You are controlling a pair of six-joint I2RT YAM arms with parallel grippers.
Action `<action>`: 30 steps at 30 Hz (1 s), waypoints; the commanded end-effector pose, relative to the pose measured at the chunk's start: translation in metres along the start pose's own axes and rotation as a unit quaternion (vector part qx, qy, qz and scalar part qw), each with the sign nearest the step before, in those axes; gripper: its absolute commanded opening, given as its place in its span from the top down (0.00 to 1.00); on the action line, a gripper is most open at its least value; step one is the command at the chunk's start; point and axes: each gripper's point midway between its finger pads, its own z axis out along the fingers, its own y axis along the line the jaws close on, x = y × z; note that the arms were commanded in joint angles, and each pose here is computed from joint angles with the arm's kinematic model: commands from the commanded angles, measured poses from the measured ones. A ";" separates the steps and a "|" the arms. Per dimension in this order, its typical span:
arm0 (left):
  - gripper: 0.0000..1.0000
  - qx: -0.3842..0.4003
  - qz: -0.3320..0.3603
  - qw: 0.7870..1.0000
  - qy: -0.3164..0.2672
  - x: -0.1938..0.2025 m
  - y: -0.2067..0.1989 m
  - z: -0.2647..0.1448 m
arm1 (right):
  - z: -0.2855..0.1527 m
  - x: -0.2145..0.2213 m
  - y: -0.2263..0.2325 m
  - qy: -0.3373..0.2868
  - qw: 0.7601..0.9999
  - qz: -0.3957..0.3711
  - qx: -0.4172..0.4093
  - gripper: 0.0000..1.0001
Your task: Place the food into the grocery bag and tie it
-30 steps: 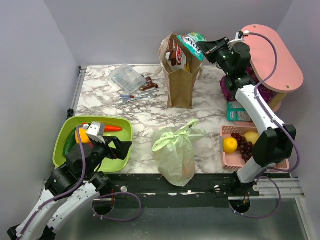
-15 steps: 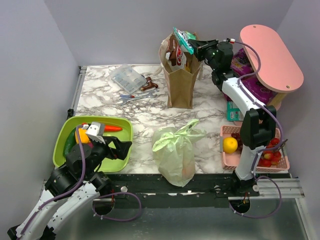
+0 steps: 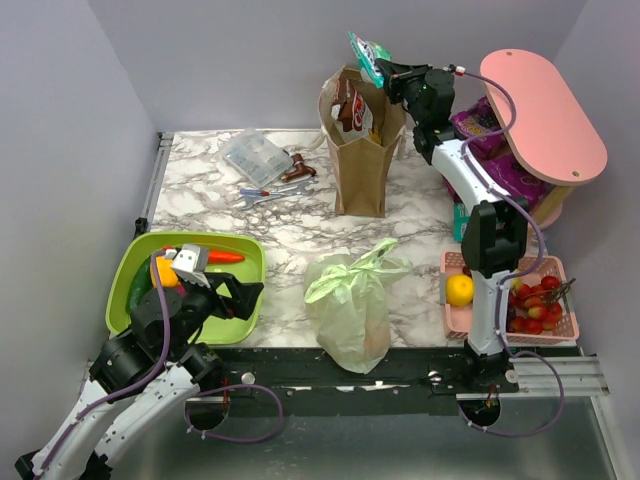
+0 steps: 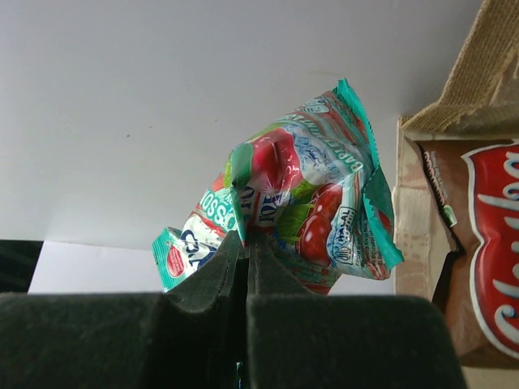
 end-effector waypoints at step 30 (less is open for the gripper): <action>0.02 -0.011 0.001 1.000 -0.008 -0.003 0.004 0.001 | -0.017 0.020 0.025 0.060 0.991 -0.106 -0.053 0.00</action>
